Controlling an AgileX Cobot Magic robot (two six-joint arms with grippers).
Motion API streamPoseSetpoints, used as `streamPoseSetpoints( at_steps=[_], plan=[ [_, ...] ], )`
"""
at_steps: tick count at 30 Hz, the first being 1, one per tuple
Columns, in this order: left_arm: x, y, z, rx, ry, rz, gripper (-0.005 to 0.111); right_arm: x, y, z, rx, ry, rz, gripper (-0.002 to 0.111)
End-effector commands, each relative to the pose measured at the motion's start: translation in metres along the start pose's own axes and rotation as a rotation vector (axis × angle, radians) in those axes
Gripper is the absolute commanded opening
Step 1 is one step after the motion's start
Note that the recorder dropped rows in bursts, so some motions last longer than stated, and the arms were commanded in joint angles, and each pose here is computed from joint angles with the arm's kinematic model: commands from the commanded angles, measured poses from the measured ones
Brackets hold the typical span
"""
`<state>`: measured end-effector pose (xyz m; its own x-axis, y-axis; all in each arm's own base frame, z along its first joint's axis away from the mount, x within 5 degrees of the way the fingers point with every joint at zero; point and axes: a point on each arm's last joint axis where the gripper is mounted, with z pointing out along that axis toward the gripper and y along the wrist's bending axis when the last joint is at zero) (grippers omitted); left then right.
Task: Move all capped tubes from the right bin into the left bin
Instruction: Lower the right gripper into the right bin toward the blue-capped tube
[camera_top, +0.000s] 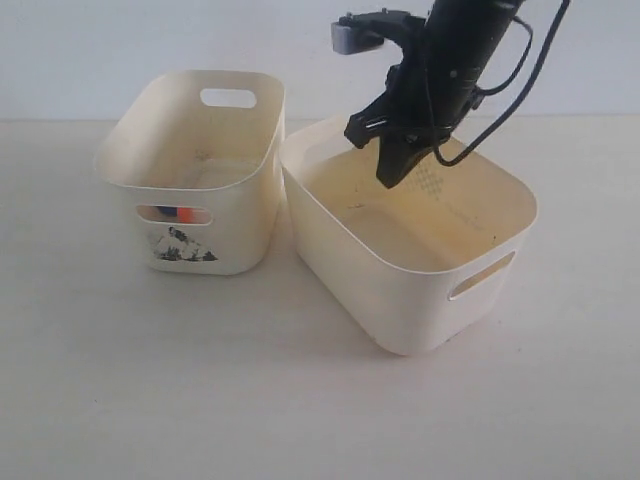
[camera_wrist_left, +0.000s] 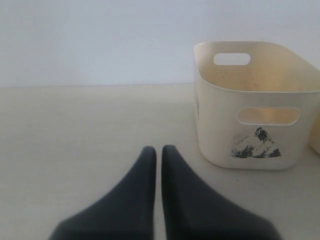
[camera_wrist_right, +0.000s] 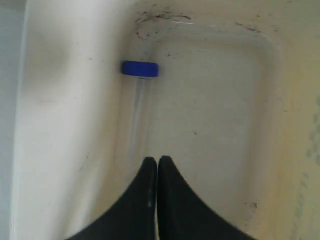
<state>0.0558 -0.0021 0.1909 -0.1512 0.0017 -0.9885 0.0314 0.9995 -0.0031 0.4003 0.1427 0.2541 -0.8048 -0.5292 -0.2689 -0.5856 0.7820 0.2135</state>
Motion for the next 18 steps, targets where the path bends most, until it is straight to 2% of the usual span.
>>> streamPoseSetpoints(
  at_steps=[1,4,7,18],
  plan=[
    [-0.001,0.0,0.0,-0.002,-0.008,-0.003,0.004,0.001,-0.019,0.009,-0.13,-0.046,0.052,0.0],
    [-0.001,0.0,0.0,-0.002,-0.008,-0.003,0.004,0.001,-0.032,0.011,-0.206,-0.09,0.092,0.0],
    [-0.001,0.0,0.0,-0.002,-0.008,-0.003,0.004,0.003,-0.04,0.014,-0.22,-0.094,0.123,0.0],
    [-0.001,0.0,0.0,-0.002,-0.008,-0.003,0.004,0.003,-0.038,0.006,-0.217,-0.112,0.13,0.0]
  ],
)
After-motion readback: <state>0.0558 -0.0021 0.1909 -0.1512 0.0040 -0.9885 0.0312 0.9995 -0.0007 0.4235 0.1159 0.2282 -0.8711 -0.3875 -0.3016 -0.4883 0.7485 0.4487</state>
